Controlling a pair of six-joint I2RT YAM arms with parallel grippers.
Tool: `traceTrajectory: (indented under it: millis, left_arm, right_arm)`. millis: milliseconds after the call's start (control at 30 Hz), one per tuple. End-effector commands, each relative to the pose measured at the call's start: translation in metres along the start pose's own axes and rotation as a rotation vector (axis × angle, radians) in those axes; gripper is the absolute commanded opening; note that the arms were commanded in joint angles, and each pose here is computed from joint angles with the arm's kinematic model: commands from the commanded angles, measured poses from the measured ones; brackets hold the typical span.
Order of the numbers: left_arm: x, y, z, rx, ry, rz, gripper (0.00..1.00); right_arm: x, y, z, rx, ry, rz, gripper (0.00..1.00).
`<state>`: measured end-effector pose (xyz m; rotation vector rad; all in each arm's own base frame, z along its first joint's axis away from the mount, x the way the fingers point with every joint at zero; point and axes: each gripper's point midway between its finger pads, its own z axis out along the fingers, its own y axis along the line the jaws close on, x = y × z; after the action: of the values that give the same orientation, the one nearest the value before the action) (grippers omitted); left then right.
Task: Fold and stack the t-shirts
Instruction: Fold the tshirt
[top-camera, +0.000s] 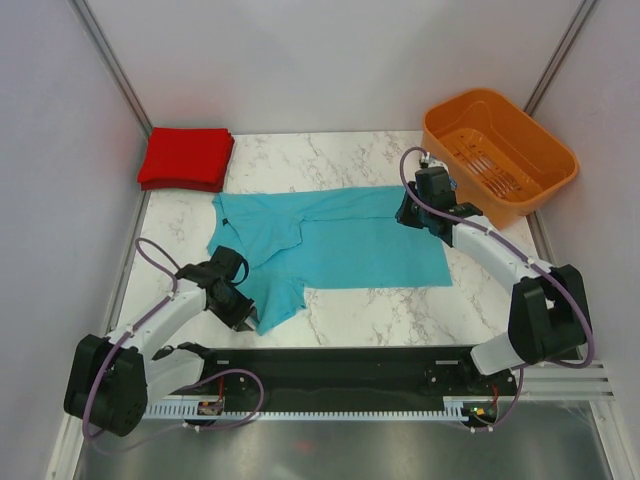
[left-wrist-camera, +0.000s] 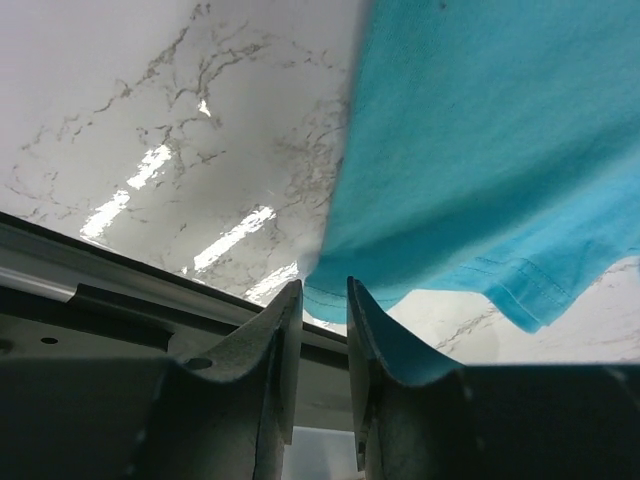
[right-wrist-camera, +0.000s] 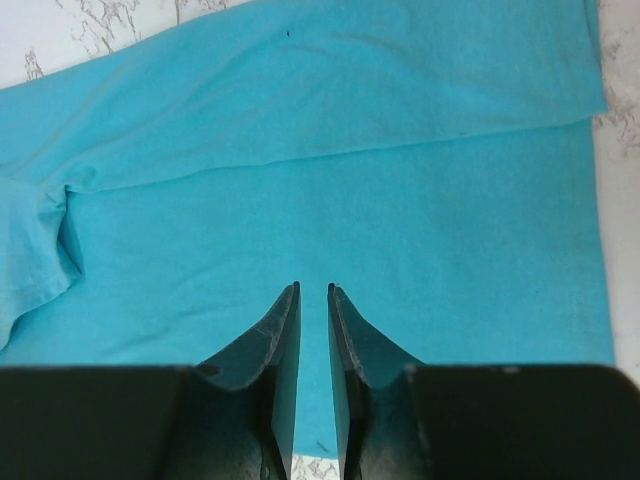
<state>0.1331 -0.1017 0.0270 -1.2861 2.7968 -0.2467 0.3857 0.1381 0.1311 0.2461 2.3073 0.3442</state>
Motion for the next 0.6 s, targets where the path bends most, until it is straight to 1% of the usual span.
traceTrajectory:
  millis: [0, 267, 367, 400, 433, 533, 567]
  left_arm:
    - [-0.006, 0.000, 0.008, -0.016, -0.047, -0.071, 0.31]
    - [-0.007, -0.001, 0.023, -0.016, -0.050, -0.062, 0.31]
    - [-0.009, -0.002, 0.022, -0.019, -0.063, -0.044, 0.30]
    - [-0.010, -0.002, 0.022, -0.018, -0.069, -0.040, 0.29]
    - [-0.011, -0.002, 0.022, -0.020, -0.068, -0.033, 0.29]
    - [-0.015, 0.000, 0.023, -0.033, -0.091, -0.016, 0.16]
    - [-0.016, -0.001, 0.022, -0.034, -0.092, -0.008, 0.09]
  right_arm:
    - [-0.005, 0.005, -0.015, -0.033, -0.038, 0.038, 0.25]
    - [0.004, 0.000, -0.027, -0.030, -0.032, 0.042, 0.27]
    - [0.011, -0.012, -0.033, 0.023, -0.016, 0.071, 0.34]
    - [0.014, -0.016, -0.035, 0.043, -0.009, 0.091, 0.40]
    - [0.022, -0.022, -0.038, 0.071, 0.022, 0.107, 0.41]
    - [0.042, -0.034, -0.042, 0.125, 0.086, 0.194, 0.45]
    - [0.049, -0.042, -0.042, 0.161, 0.097, 0.213, 0.45]
